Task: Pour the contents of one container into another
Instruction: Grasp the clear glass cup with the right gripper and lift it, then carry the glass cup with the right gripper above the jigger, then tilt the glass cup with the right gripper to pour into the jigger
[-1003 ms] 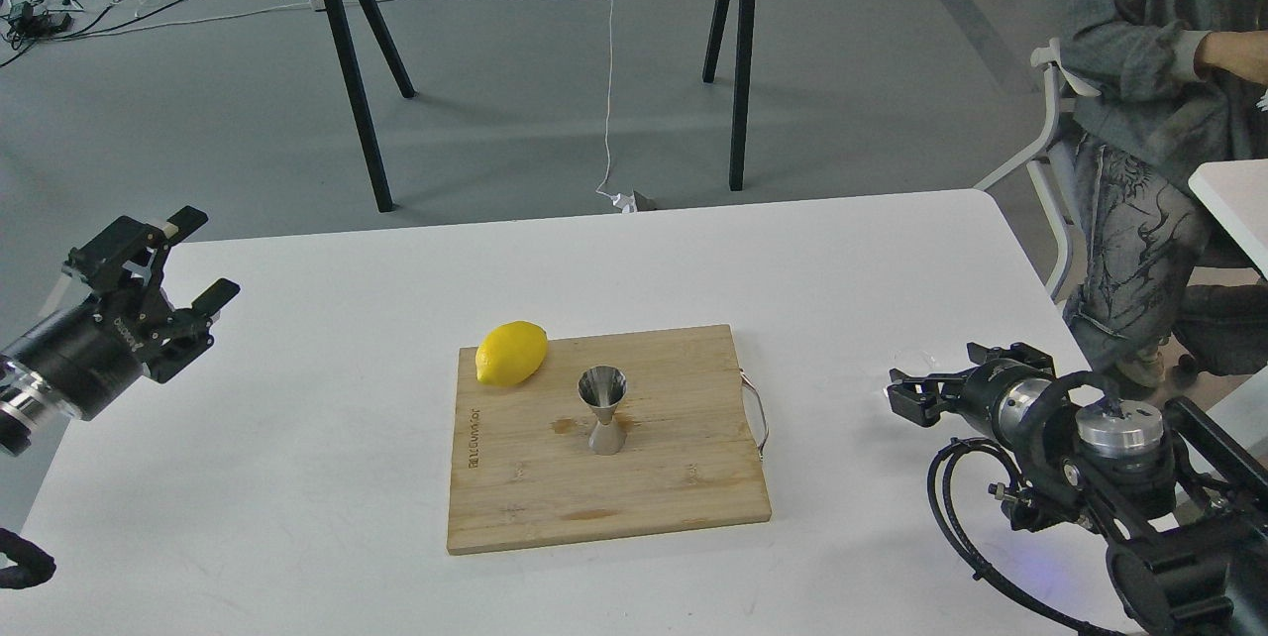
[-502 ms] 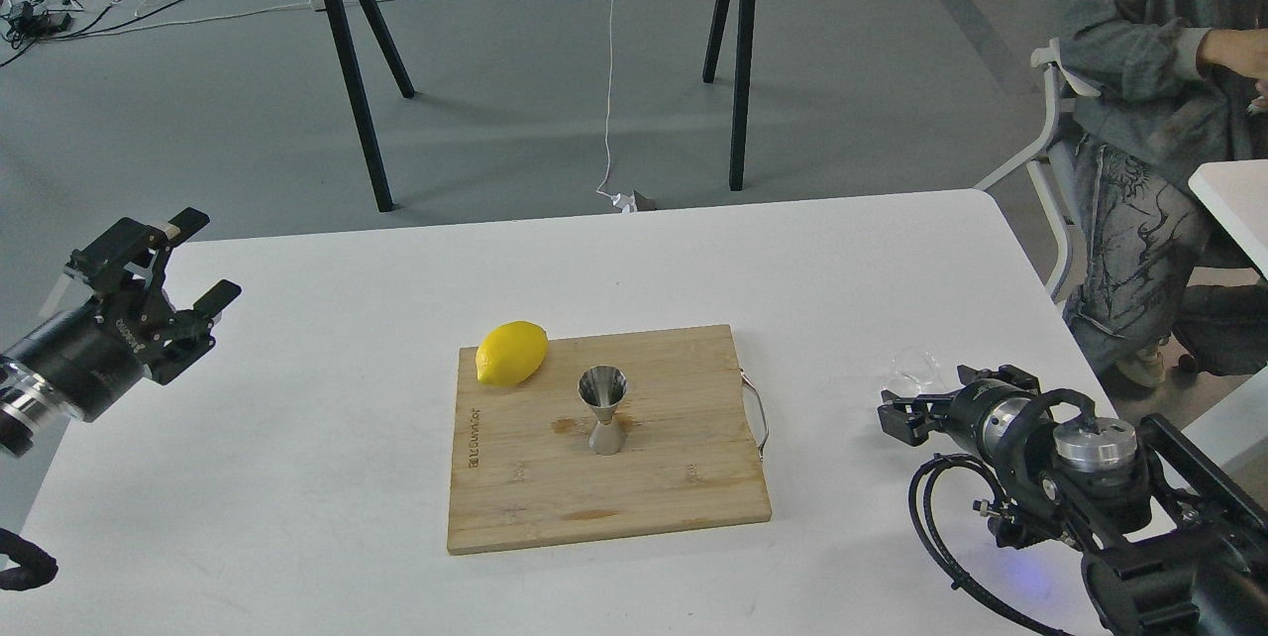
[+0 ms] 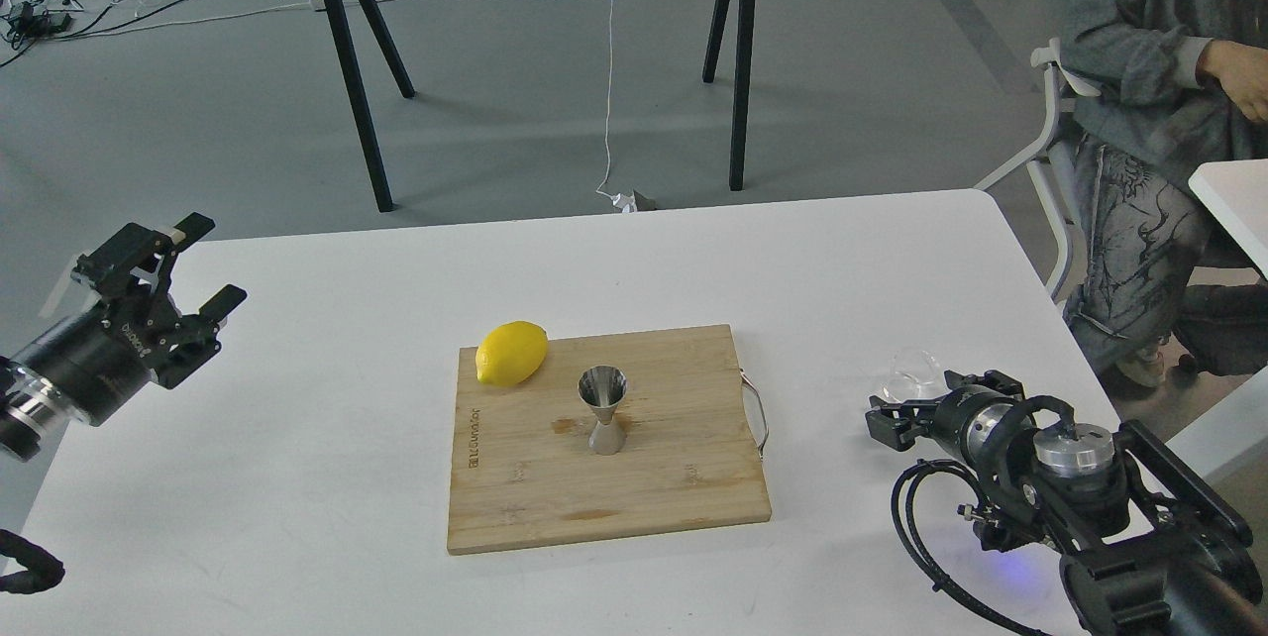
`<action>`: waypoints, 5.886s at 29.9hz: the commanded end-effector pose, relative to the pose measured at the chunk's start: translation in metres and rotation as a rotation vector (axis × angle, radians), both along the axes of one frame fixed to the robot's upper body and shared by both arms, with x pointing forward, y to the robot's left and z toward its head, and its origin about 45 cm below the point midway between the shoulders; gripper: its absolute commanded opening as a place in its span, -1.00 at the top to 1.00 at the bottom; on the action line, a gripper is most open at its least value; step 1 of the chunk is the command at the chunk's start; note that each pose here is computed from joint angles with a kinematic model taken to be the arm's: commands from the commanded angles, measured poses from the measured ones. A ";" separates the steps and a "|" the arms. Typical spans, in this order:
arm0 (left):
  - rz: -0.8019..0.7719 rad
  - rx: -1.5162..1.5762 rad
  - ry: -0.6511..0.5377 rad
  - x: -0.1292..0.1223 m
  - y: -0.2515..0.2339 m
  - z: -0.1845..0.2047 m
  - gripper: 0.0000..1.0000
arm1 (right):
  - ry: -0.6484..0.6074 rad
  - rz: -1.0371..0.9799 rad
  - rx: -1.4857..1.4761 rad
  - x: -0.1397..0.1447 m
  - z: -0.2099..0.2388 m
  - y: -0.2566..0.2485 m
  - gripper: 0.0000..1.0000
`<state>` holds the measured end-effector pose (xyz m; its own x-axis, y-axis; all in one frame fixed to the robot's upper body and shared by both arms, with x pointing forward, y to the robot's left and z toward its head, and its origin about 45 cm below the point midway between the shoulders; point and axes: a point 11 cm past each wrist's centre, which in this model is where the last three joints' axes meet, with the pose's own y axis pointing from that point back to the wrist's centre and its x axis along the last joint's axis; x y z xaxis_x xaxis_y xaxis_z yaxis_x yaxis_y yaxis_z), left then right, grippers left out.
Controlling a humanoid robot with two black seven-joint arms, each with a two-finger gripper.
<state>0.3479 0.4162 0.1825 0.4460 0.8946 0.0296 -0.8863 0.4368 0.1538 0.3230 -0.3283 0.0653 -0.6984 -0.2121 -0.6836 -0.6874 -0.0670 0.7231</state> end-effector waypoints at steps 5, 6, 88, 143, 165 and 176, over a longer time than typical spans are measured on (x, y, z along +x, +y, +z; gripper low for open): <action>0.001 -0.005 0.004 0.000 -0.002 -0.003 -0.96 | -0.013 -0.009 -0.008 0.004 -0.001 -0.005 -0.94; 0.002 -0.004 0.004 0.000 -0.001 -0.003 -0.96 | -0.010 -0.010 -0.008 0.003 -0.002 -0.005 -0.93; -0.014 0.010 0.035 -0.004 -0.009 -0.019 -0.96 | -0.466 0.639 -0.206 0.043 0.089 0.146 0.28; -0.041 0.004 0.054 -0.005 -0.021 -0.027 -0.96 | -0.699 1.397 -0.779 0.034 0.120 0.215 0.29; -0.040 0.004 0.056 -0.006 -0.020 -0.028 -0.96 | -0.776 1.565 -0.984 0.034 0.124 0.227 0.29; -0.041 0.003 0.057 -0.006 -0.021 -0.029 -0.96 | -0.797 1.579 -0.999 0.036 0.129 0.230 0.29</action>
<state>0.3420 0.3957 0.1545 0.4826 0.8758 0.0070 -0.8581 0.4712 0.2040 0.3591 -0.0986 0.1934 0.7681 -0.6395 0.0331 -0.5638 -0.6509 0.5084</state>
